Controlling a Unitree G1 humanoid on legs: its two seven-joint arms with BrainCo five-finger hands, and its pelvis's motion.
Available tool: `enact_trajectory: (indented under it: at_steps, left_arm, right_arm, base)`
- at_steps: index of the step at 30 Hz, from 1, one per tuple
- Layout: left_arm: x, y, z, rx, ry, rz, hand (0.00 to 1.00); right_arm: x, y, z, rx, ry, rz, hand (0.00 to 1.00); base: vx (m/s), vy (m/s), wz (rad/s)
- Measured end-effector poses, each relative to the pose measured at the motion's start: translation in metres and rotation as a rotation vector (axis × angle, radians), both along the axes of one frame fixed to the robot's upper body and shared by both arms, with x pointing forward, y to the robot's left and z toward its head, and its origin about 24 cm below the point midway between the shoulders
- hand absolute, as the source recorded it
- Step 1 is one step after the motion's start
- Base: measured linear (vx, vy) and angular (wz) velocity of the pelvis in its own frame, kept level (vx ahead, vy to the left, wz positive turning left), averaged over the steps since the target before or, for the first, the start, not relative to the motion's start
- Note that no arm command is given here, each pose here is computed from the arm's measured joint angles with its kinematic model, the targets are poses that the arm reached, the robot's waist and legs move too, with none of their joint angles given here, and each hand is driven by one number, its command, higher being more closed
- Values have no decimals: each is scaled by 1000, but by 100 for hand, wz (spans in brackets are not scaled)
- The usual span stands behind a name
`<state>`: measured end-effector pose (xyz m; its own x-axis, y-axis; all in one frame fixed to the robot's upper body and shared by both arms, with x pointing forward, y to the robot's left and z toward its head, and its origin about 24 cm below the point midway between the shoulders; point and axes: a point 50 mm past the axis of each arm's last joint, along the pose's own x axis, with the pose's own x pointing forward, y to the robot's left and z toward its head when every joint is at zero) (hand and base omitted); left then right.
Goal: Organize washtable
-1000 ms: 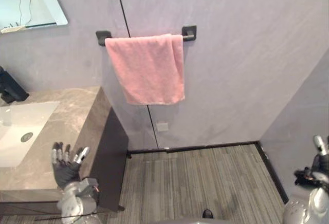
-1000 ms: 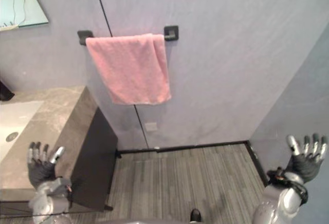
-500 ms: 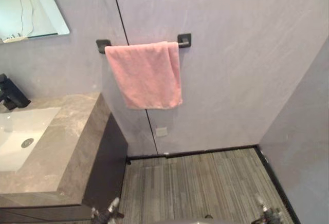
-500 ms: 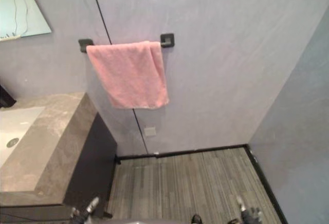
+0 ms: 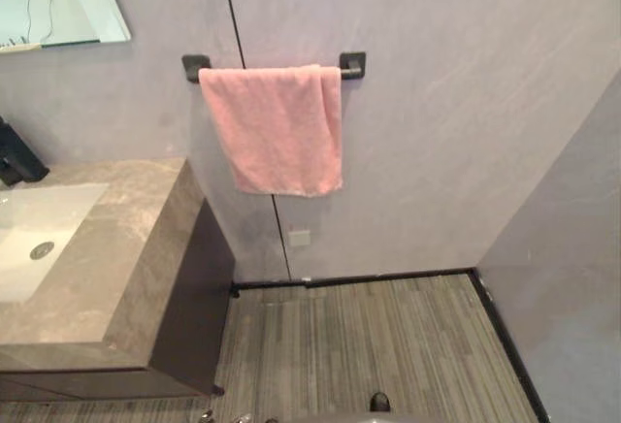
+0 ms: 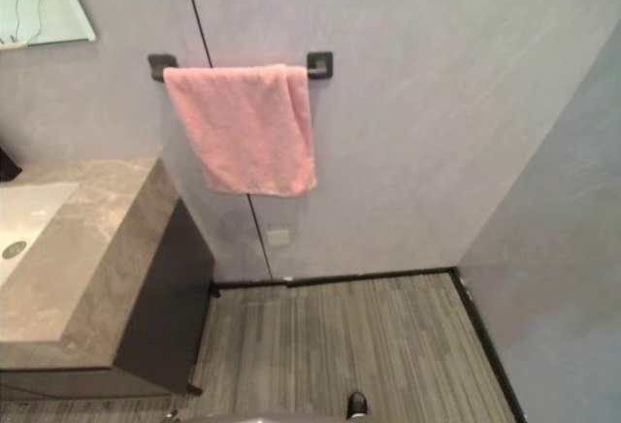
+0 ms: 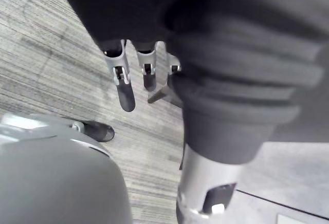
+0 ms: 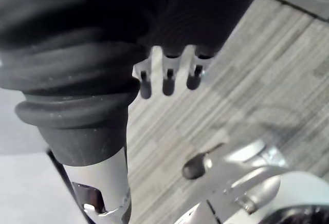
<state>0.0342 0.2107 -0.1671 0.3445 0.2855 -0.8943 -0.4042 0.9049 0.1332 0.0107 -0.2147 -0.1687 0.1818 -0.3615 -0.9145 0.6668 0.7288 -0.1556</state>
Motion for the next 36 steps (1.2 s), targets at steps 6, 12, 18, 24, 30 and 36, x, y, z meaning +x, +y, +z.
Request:
enact_trajectory:
  at_steps: [6,12,18,24,30,36]
  left_arm:
    - [-10,4,-2,-15,69,-107,0]
    - [-23,-5,-6,-79,127,-67,0]
    - [-25,-2,-6,-89,127,-64,0]
    - [-26,-2,-7,-91,146,-88,0]
    - [-28,2,-6,-86,148,-75,0]
    - [-28,5,-5,-78,143,-36,0]
  right_arm:
    - [-8,1,-3,50,40,53,0]
    - [-28,3,-4,110,73,-19,0]
    - [-32,8,-6,136,91,-44,0]
    - [-33,9,-6,144,95,-51,0]
    - [-31,12,-7,150,89,-44,0]
    - [-31,15,-7,148,84,-4,0]
  base:
    - [-25,-31,4]
    - [64,42,-4]
    - [97,20,5]
    - [140,1,1]
    - [-19,2,12]
    - [-127,-21,73]
